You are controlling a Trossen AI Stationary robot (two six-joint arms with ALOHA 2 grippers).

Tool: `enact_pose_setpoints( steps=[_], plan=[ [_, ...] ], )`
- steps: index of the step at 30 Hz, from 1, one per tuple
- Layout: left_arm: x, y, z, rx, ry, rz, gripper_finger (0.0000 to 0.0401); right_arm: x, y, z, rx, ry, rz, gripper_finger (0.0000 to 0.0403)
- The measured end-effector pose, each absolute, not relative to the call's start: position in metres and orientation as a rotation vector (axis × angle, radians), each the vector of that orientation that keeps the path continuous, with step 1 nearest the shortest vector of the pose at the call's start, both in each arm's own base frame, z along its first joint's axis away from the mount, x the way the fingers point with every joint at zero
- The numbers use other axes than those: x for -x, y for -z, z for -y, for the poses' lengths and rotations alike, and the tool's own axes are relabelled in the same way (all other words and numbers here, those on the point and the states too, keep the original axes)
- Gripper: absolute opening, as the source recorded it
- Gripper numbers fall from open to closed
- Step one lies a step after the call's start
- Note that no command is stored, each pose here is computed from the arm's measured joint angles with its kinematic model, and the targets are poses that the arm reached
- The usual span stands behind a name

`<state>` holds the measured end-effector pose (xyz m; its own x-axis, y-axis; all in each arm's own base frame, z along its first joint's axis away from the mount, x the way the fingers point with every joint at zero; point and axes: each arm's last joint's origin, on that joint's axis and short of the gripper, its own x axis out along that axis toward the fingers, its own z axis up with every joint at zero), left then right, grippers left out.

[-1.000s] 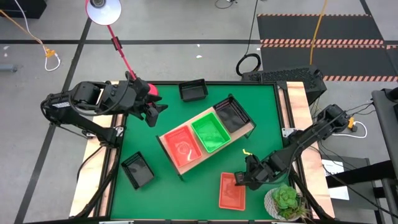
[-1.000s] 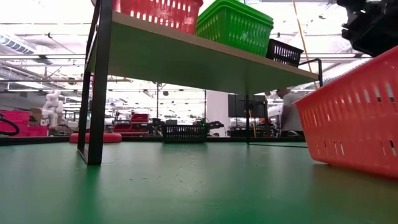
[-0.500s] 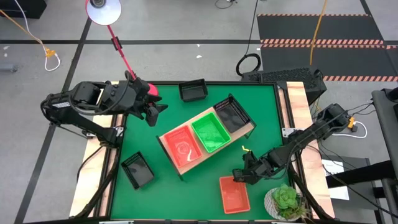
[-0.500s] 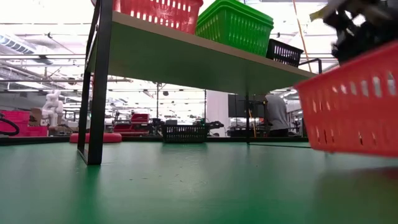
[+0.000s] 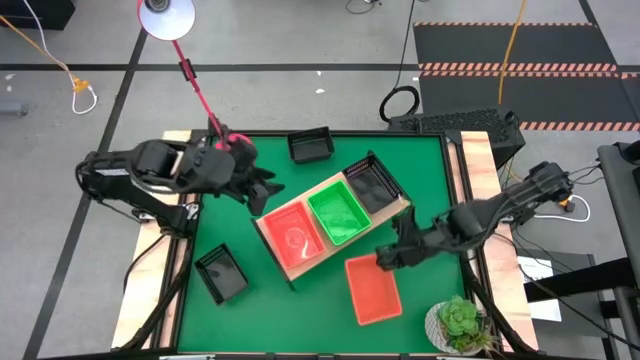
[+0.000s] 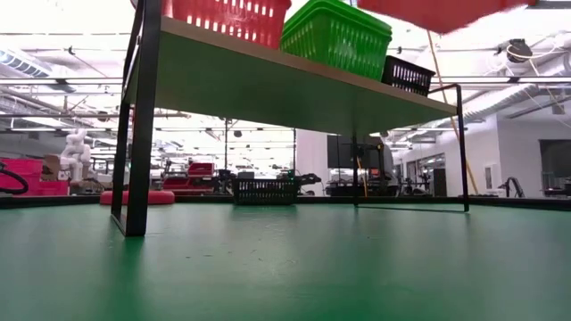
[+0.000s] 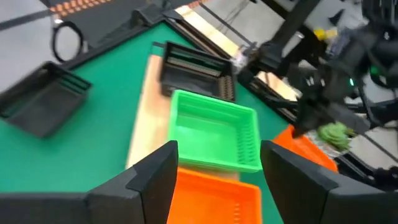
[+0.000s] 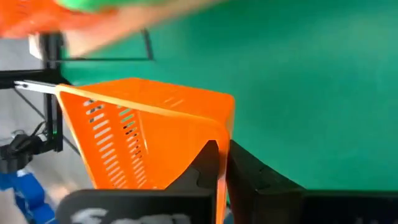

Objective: Stack baskets on shelf by color
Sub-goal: Stack the orange bin on top of the orange bins on the shelf

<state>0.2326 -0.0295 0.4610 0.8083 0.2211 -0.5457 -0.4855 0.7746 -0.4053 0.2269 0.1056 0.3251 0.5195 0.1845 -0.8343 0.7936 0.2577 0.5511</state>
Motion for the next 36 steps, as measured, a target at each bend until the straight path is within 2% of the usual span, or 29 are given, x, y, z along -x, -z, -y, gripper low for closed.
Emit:
enact_pose_setpoints(
  steps=[4, 9, 16, 29, 36],
  plan=[
    [-0.254, -0.456, 0.040, 0.599, -0.376, -0.480, 0.0227, -0.230, -0.350, -0.088, -1.181, 0.494, -0.918, 0.0005],
    [-0.276, -0.459, 0.052, 0.614, -0.386, -0.455, 0.0227, -0.235, -0.362, -0.066, -1.077, 0.482, -0.842, 0.0005],
    [-0.307, -0.469, 0.068, 0.461, -0.355, -0.436, 0.0227, -0.238, -0.371, -0.040, -1.001, 0.415, -0.781, 0.0010],
    [-0.370, -0.432, 0.084, 0.412, -0.209, -0.536, 0.0227, -0.242, -0.374, -0.026, -1.076, 0.270, -0.849, 0.0012],
    [-0.381, -0.419, 0.082, 0.381, -0.214, -0.573, 0.0227, -0.243, -0.375, -0.027, -1.096, 0.248, -0.849, 0.0012]
  ],
)
